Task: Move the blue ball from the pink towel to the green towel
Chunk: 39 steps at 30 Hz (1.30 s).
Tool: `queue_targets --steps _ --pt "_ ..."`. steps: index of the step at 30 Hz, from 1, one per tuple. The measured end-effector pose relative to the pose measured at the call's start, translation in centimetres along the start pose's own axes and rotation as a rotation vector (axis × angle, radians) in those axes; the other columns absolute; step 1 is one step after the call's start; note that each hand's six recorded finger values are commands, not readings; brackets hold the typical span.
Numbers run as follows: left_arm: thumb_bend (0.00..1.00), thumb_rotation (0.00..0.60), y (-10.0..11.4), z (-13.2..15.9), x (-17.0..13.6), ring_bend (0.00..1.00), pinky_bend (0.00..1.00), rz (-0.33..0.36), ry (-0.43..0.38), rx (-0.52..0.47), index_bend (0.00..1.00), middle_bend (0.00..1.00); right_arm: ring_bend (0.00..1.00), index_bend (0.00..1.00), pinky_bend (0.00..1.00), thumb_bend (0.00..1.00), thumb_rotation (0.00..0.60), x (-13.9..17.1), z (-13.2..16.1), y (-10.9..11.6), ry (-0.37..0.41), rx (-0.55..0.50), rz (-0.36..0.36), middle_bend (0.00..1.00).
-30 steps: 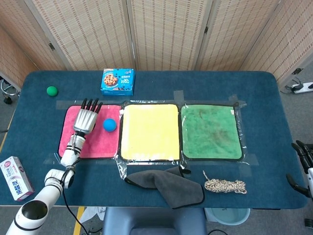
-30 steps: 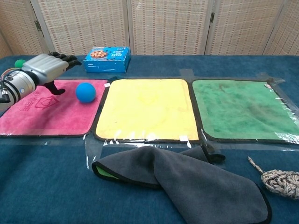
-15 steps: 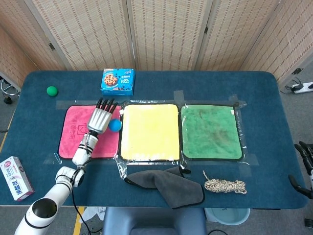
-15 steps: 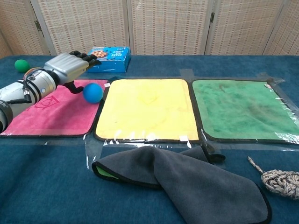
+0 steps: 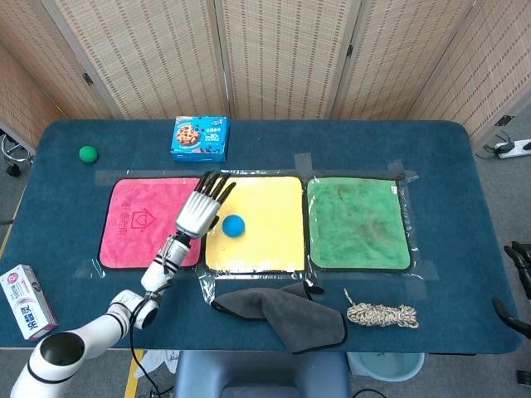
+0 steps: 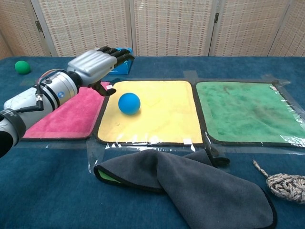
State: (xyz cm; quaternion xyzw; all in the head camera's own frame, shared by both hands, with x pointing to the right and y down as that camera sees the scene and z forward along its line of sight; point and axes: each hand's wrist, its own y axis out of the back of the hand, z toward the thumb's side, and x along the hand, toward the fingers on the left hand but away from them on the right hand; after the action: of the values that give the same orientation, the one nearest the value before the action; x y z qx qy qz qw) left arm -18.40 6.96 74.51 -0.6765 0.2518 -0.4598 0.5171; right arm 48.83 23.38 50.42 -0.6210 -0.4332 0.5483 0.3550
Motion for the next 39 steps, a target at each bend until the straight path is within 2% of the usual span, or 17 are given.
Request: queue_targets --steps 7,12,19,23,30,39 --pt "0.38 0.600 -1.0 -0.9 -2.1 0.00 0.00 -0.075 0.036 -0.011 0.00 0.00 0.12 0.06 0.07 0.39 0.600 0.0 0.0 -0.2 0.012 -0.002 0.007 0.07" --pt "0.38 0.600 -1.8 -0.3 -3.2 0.00 0.00 -0.118 0.001 -0.012 0.00 0.00 0.12 0.06 0.07 0.39 0.600 -0.2 0.3 -0.4 0.027 -0.002 0.016 0.07" --pt "0.38 0.600 -1.4 1.4 -4.5 0.00 0.00 -0.121 -0.069 -0.028 0.00 0.00 0.12 0.06 0.07 0.39 0.600 -0.5 0.9 -0.7 0.053 0.006 0.033 0.07" --pt "0.38 0.600 -0.7 0.9 -4.6 0.00 0.00 -0.103 -0.052 -0.032 0.00 0.00 0.12 0.06 0.07 0.38 0.600 -0.9 1.7 -1.1 0.091 0.025 0.058 0.07" --pt "0.38 0.600 1.3 -3.0 -5.4 0.00 0.00 -0.074 0.069 -0.109 0.00 0.00 0.12 0.06 0.07 0.39 0.600 -2.9 4.9 -1.9 0.227 0.075 0.123 0.07" --pt "0.38 0.600 3.8 -8.7 -8.5 0.00 0.00 -0.047 0.216 -0.165 0.00 0.00 0.13 0.07 0.07 0.39 0.600 -7.3 11.7 -3.6 0.485 0.153 0.217 0.08"
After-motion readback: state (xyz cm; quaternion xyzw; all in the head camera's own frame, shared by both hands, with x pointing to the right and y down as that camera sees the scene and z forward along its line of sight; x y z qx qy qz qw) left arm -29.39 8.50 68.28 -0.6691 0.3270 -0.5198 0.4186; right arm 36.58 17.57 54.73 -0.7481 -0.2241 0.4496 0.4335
